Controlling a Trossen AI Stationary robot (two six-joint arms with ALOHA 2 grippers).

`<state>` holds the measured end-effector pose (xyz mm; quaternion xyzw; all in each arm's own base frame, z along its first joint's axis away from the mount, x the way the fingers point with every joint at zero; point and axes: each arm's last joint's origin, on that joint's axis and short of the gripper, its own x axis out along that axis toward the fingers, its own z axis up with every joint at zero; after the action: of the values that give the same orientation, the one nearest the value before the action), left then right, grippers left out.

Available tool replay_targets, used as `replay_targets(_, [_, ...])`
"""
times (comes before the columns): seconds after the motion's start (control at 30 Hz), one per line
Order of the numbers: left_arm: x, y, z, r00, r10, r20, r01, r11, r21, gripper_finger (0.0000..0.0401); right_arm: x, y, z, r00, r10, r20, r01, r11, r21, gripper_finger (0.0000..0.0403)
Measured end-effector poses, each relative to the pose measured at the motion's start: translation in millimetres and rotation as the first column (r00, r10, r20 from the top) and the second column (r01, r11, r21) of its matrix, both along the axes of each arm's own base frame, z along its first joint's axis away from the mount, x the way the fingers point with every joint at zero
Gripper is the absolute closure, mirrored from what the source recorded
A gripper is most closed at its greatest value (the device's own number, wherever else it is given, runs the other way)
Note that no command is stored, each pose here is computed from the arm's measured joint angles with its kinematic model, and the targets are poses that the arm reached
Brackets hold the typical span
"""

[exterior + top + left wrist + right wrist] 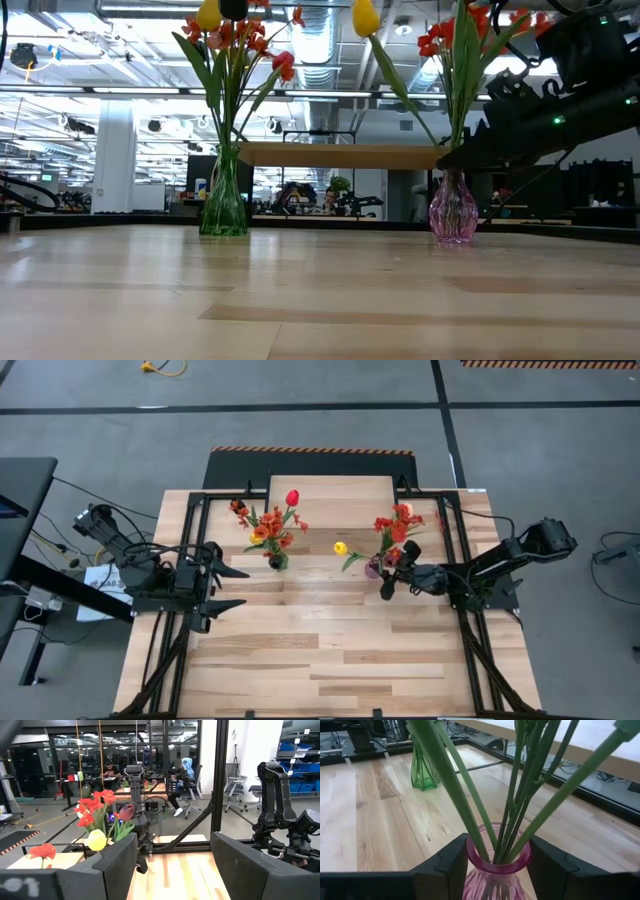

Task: Pick and place flowers into a vace then onto a shelf
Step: Put the purple vase on the shelf

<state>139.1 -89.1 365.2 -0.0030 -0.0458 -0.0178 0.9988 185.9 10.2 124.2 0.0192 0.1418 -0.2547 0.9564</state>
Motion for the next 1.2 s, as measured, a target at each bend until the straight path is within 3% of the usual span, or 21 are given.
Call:
replay_targets(0.27, [0.0, 0.0, 0.0, 1.000, 0.000, 0.000, 0.000, 1.000, -0.001, 0.0156, 0.2, 0.0, 0.5, 1.000, 0.000, 0.005, 0.000, 1.000, 0.001, 0.0220])
replay_targets(0.47, [0.0, 0.0, 0.0, 1.000, 0.000, 0.000, 0.000, 1.000, -0.001, 0.0156, 1.8, 0.2, 2.5, 1.000, -0.001, 0.019, 0.001, 1.000, 0.003, 0.0245])
replay_targets(0.8, [0.0, 0.0, 0.0, 1.000, -0.001, 0.000, 0.001, 1.000, -0.008, 0.0156, 11.4, 3.0, 12.2, 0.997, 0.038, 0.063, -0.040, 0.999, 0.031, 0.0223])
replay_targets(0.93, [0.0, 0.0, 0.1, 1.000, -0.002, 0.000, 0.002, 1.000, -0.018, 0.0156, 15.9, 4.0, 16.2, 0.997, 0.062, 0.045, -0.063, 0.997, 0.037, 0.0242])
replay_targets(1.1, [0.0, 0.0, 0.1, 1.000, -0.002, 0.000, 0.002, 1.000, -0.024, 0.0156, 21.6, 5.2, 27.7, 0.997, 0.072, -0.002, -0.072, 0.997, 0.036, 0.0246])
replay_targets(1.2, [0.0, 0.0, 0.2, 1.000, -0.002, 0.001, 0.002, 1.000, -0.026, 0.0156, 23.8, 5.7, 41.5, 0.997, 0.082, -0.007, -0.082, 0.996, 0.039, 0.0228])
